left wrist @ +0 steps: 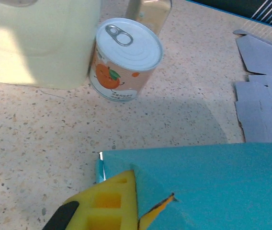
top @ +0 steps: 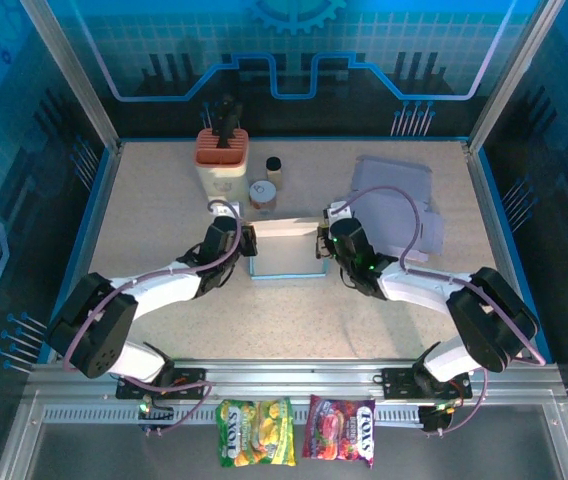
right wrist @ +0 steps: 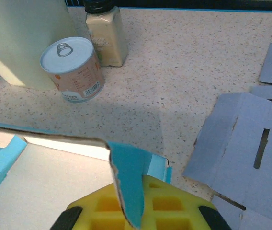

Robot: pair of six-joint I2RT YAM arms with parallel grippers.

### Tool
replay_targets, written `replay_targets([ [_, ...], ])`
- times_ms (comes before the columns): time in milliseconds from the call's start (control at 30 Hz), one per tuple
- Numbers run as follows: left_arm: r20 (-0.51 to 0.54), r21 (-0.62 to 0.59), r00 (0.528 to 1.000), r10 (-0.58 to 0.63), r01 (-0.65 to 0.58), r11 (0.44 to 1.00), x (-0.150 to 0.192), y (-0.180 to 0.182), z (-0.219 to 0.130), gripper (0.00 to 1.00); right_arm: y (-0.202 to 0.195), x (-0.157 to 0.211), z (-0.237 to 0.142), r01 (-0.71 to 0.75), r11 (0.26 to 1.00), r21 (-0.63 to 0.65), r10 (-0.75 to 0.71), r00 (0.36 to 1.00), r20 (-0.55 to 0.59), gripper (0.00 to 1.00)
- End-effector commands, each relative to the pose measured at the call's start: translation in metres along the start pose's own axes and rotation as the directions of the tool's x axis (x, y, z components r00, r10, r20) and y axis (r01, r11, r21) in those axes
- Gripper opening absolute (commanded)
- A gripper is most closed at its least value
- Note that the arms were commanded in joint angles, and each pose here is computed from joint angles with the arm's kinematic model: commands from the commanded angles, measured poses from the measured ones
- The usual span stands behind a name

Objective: Fold the paper box

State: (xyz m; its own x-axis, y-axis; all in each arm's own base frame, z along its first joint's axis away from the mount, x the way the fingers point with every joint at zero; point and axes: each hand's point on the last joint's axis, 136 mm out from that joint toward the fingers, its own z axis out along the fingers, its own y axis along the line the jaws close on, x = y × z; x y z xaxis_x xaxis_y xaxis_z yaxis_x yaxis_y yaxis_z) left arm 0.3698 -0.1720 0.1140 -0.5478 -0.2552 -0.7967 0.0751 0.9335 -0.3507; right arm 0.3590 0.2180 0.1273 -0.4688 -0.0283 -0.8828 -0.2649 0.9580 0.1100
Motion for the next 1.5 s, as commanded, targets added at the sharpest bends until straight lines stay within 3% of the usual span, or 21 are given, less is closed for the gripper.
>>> replay_targets([
  [0,0.063,0.215,0.998,-0.001,-0.012,0.977,-0.005,-0.049,-0.009,0.0,0.027,-0.007,-0.005,0.037,0.994,-0.105,-0.027,0.995,0.092,0.0],
  [300,0.013,0.186,0.999,0.047,-0.049,0.981,0.021,-0.054,-0.006,0.0,0.021,0.017,-0.008,0.062,0.997,-0.039,-0.061,0.998,0.028,0.0],
  [600,-0.034,0.076,0.994,0.106,-0.103,0.992,0.044,-0.04,-0.006,0.0,0.013,0.02,-0.025,-0.001,1.0,-0.018,0.0,1.0,-0.028,0.0],
  [667,-0.037,0.053,0.992,0.121,-0.119,0.991,0.044,-0.038,-0.006,0.0,0.014,0.016,-0.03,-0.023,0.999,-0.028,0.022,0.999,-0.044,0.07],
  [800,-0.033,0.033,0.99,0.137,-0.136,0.99,0.042,-0.037,-0.005,0.0,0.014,0.016,-0.042,-0.1,0.992,-0.074,0.09,0.988,-0.128,0.35],
  [1067,-0.018,0.024,0.985,0.173,-0.172,0.985,0.031,-0.043,-0.003,0.0,0.028,-0.009,-0.084,-0.227,0.962,-0.149,0.181,0.945,-0.272,0.78],
  [1333,0.001,0.006,0.981,0.193,-0.193,0.981,0.021,-0.044,-0.004,0.0,0.034,-0.015,-0.127,-0.366,0.92,-0.138,0.274,0.855,-0.439,0.91],
  [1467,0.023,-0.003,0.976,0.218,-0.218,0.976,0.011,-0.046,-0.009,0.0,0.027,-0.014,-0.142,-0.413,0.908,-0.074,0.33,0.811,-0.484,0.92],
])
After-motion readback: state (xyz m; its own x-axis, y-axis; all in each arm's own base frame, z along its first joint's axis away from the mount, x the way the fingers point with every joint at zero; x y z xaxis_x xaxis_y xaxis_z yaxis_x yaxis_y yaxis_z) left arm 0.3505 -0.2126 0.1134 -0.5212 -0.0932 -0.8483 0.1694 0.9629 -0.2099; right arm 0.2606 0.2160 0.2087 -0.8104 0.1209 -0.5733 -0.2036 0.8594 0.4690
